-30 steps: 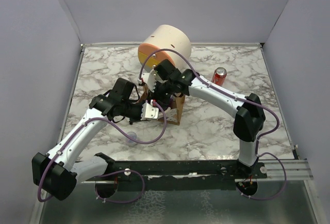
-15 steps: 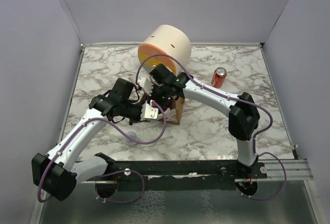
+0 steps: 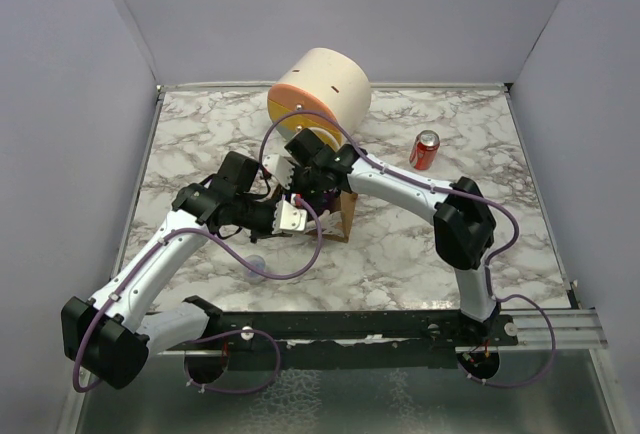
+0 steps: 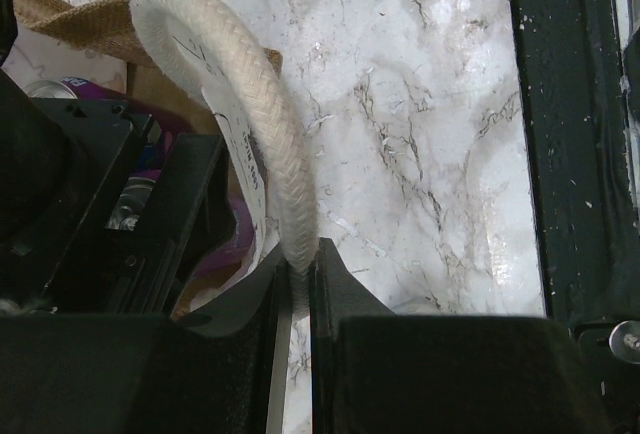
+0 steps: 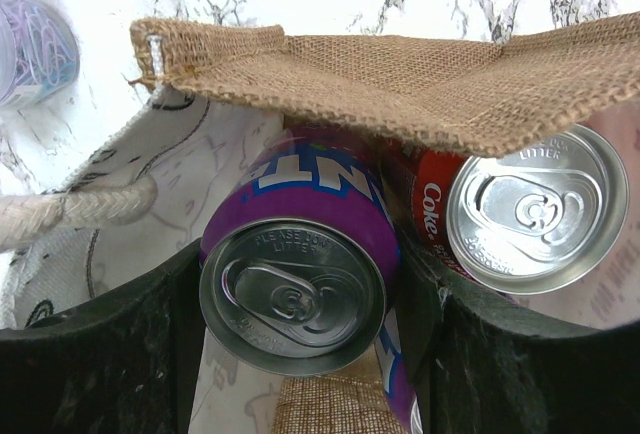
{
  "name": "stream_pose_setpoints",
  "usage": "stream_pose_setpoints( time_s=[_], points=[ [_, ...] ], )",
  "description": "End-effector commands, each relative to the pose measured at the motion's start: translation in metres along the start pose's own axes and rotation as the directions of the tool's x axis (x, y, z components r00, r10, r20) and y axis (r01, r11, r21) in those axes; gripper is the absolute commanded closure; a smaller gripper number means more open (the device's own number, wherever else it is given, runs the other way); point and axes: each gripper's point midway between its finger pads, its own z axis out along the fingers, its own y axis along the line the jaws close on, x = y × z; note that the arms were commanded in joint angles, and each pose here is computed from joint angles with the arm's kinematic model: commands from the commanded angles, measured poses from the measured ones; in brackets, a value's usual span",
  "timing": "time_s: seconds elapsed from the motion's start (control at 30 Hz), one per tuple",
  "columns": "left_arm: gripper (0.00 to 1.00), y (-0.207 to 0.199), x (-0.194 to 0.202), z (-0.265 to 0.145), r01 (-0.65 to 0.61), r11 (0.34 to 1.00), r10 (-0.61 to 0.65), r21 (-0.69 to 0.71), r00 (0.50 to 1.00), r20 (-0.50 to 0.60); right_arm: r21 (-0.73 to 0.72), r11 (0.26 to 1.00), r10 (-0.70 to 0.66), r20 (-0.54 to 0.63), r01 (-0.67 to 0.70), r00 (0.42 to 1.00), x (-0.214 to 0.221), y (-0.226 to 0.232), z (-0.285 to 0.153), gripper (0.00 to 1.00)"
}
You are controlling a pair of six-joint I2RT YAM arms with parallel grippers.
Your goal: Place the beverage into the canvas bag
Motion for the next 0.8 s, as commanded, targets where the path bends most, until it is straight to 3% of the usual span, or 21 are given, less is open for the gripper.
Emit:
stream_pose_setpoints(
  time_s=[0.0, 0.77],
  points=[
    [1.00, -0.004, -0.017, -0.008, -0.025, 1.000, 0.024, 0.009, 0.998, 0.057, 0.000, 1.000, -0.025, 0.031, 0.025, 0.999, -0.011, 0.000, 0.009, 0.78],
    [1.00, 0.000, -0.030, -0.015, -0.029, 1.000, 0.030, -0.007, 0.996, 0.086, -0.107, 0.993, -0.044, 0.004, 0.044, 0.999, -0.002, 0.017, 0.021, 0.55]
  ],
)
